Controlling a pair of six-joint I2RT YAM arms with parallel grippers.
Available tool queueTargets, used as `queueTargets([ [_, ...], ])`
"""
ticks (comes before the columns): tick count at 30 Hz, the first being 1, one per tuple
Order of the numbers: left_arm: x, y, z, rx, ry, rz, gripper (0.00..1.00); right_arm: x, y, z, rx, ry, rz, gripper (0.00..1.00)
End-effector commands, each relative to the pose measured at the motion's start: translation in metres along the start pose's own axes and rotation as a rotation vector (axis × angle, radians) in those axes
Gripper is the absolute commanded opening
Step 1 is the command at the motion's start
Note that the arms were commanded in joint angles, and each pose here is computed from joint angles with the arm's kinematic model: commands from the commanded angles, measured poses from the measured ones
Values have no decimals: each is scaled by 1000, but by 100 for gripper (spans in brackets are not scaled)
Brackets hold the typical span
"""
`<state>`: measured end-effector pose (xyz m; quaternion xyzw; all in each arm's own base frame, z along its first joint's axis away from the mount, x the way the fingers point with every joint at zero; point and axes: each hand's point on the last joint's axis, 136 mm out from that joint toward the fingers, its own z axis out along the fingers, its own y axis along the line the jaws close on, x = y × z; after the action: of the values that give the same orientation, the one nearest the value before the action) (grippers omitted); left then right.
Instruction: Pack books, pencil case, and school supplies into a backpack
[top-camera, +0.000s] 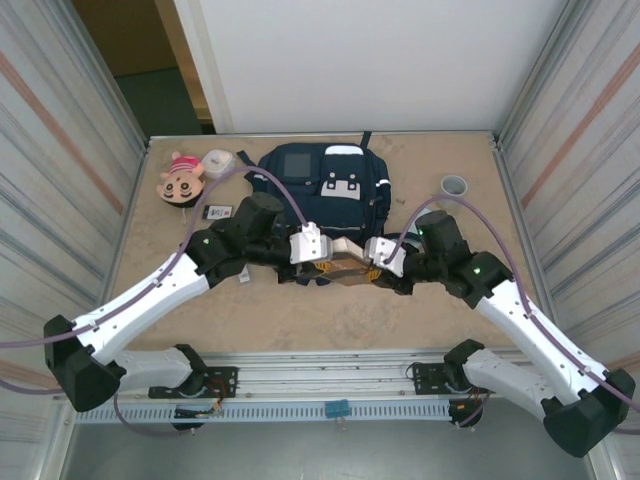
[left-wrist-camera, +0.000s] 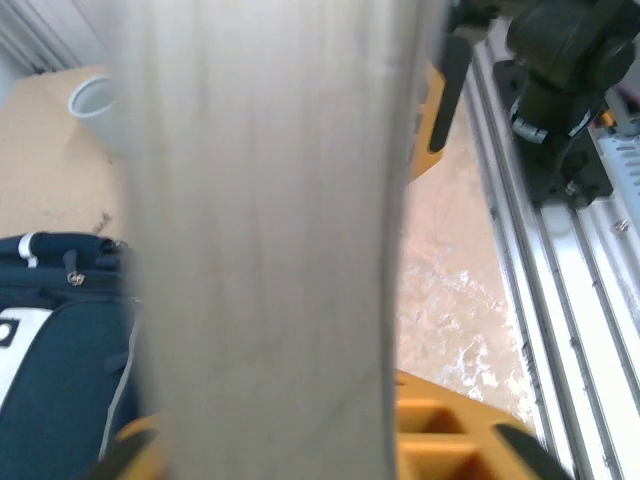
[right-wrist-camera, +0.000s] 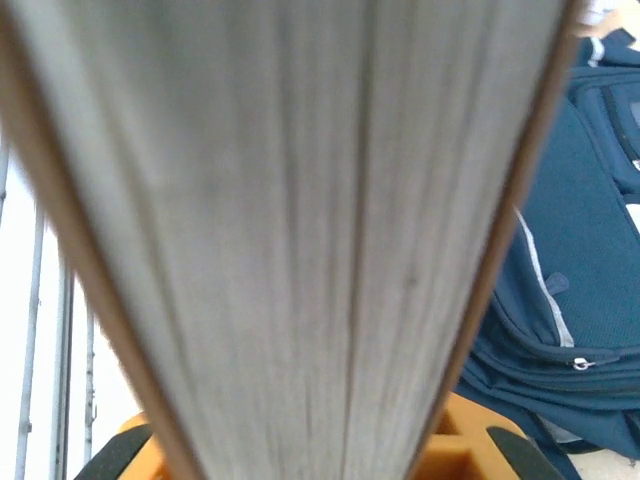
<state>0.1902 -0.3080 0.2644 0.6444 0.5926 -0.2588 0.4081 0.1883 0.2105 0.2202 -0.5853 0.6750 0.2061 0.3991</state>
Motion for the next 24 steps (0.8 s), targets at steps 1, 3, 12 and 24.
queueTargets([
  [1, -22, 11, -23, -10, -173, -46, 3, -44, -15, -26, 25, -218, 56, 42],
  [3, -27, 18, -39, -10, -282, -96, 0, -45, -31, -37, 79, -291, 165, 60],
  [12, -62, 28, -78, 5, -532, -187, 1, -42, -52, -65, 66, -573, 522, 90],
  [24, -89, 35, -74, 115, -671, -277, 4, -94, -40, -78, -124, -751, 482, 78],
])
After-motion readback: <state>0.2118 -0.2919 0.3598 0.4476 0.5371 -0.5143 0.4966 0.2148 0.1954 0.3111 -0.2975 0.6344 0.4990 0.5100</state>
